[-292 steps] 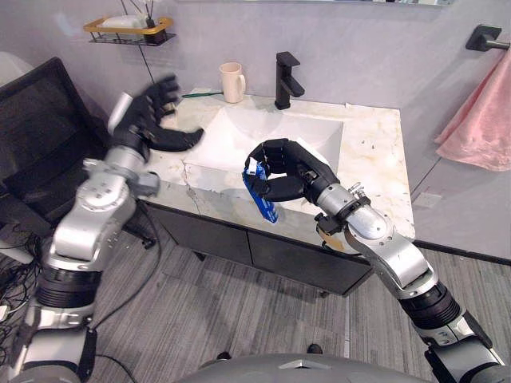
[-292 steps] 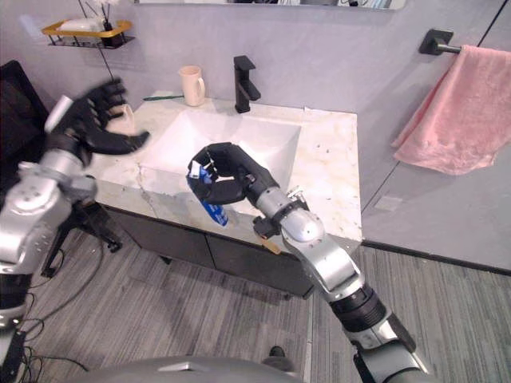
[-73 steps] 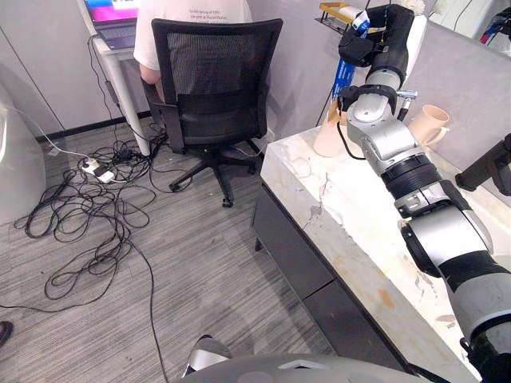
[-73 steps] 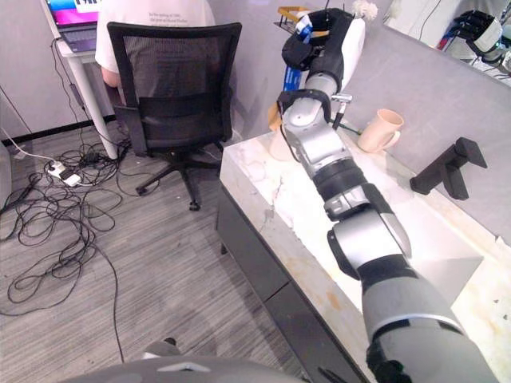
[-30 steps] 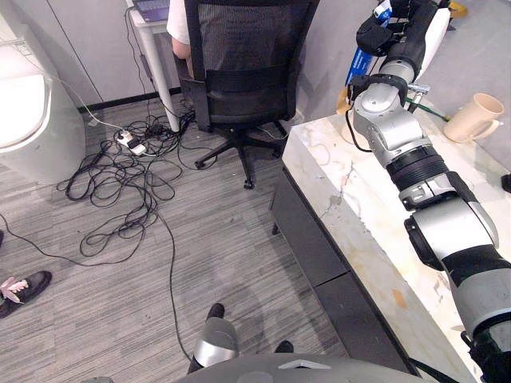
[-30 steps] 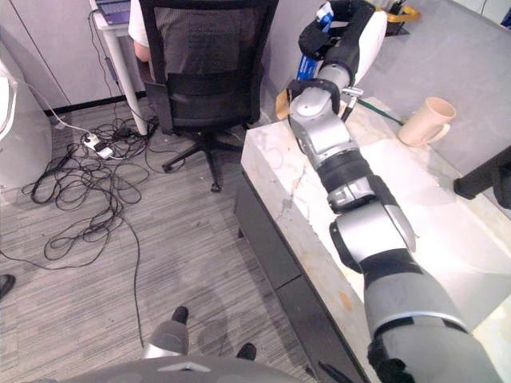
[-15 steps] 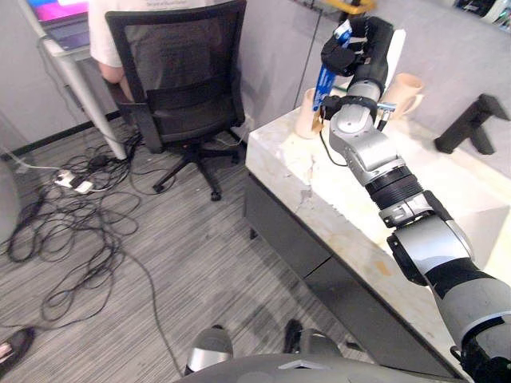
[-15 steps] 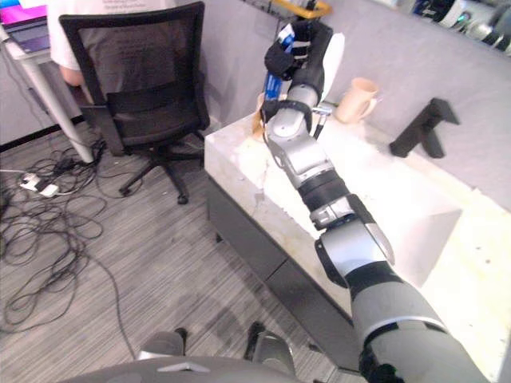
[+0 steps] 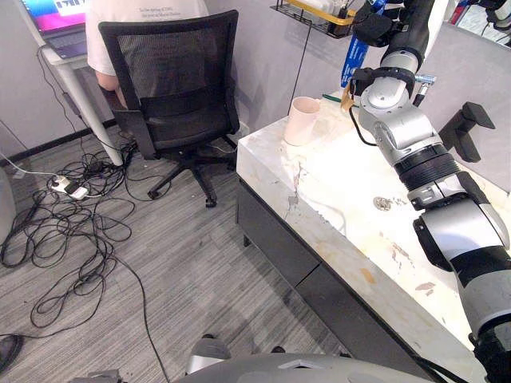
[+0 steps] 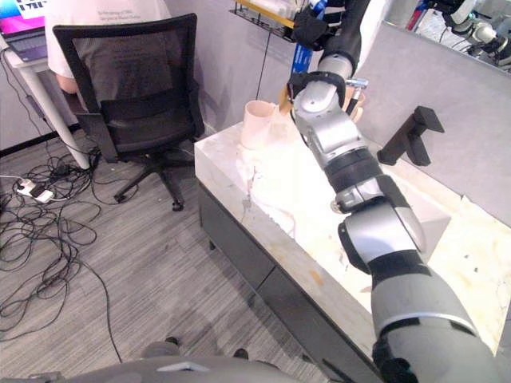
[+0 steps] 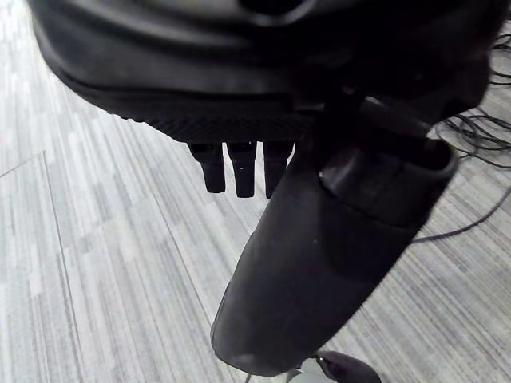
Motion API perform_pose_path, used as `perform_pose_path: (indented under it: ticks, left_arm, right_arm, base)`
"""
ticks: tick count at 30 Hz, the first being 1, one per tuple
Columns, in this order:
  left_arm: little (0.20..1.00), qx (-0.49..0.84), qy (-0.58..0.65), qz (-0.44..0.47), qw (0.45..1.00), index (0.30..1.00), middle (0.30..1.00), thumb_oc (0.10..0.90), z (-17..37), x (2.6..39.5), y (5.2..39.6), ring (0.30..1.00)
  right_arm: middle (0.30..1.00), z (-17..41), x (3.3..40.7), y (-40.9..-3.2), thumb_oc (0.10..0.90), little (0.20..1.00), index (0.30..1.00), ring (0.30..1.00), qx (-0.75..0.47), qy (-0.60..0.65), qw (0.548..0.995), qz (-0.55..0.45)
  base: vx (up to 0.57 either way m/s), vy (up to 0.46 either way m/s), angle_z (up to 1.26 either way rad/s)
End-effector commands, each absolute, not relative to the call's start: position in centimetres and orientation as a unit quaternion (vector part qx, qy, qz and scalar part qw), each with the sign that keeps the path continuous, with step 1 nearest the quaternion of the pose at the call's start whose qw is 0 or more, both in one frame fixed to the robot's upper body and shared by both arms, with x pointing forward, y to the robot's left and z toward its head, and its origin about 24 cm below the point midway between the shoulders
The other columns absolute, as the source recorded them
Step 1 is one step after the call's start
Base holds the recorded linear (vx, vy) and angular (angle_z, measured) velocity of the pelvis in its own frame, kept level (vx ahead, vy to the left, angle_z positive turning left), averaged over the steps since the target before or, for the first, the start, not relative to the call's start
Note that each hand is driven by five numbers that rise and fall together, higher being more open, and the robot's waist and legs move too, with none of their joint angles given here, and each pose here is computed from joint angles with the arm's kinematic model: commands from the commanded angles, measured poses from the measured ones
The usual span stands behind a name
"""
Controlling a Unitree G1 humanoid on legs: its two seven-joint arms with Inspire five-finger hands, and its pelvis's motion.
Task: Organize the bathroom.
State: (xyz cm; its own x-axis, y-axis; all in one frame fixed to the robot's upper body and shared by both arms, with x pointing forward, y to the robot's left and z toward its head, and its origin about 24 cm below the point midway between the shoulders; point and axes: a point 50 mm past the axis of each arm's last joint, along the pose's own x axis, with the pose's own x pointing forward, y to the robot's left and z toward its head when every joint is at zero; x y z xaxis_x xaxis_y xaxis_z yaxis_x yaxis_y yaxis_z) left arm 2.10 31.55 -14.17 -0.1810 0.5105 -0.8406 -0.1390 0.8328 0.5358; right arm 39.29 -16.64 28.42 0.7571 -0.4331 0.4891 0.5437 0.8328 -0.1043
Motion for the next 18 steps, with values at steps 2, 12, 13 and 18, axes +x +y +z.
perform_pose_path:
  ticks: [2, 12, 13, 18]
  left_arm:
    - [0.9, 0.183, 0.742, 0.295, 0.573, 0.9, 0.9, 0.8, -11.88, -0.36, 35.47, 0.9]
    - [0.9, 0.193, 0.743, 0.3, 0.567, 0.9, 0.9, 0.8, -12.18, -1.14, 34.93, 0.9]
    - [0.9, 0.194, 0.743, 0.3, 0.566, 0.9, 0.9, 0.8, -12.16, -1.21, 34.95, 0.9]
    - [0.9, 0.204, 0.74, 0.301, 0.566, 0.9, 0.9, 0.8, -12.01, -1.01, 35.23, 0.9]
  right_arm:
    - [0.3, 37.02, 37.12, -14.86, 0.4, 0.3, 0.3, 0.3, -0.089, -0.376, 0.887, -0.252]
    - [0.3, 36.8, 37.67, -15.27, 0.4, 0.3, 0.3, 0.3, -0.099, -0.358, 0.885, -0.279]
    - [0.3, 36.68, 37.74, -15.34, 0.4, 0.3, 0.3, 0.3, -0.1, -0.356, 0.886, -0.281]
    - [0.3, 36.36, 37.91, -15.62, 0.4, 0.3, 0.3, 0.3, -0.099, -0.348, 0.883, -0.299]
  base:
    - [0.03, 0.008, 0.12]
    - [0.05, 0.001, 0.11]
    - [0.04, -0.038, 0.13]
    - [0.0, -0.057, 0.12]
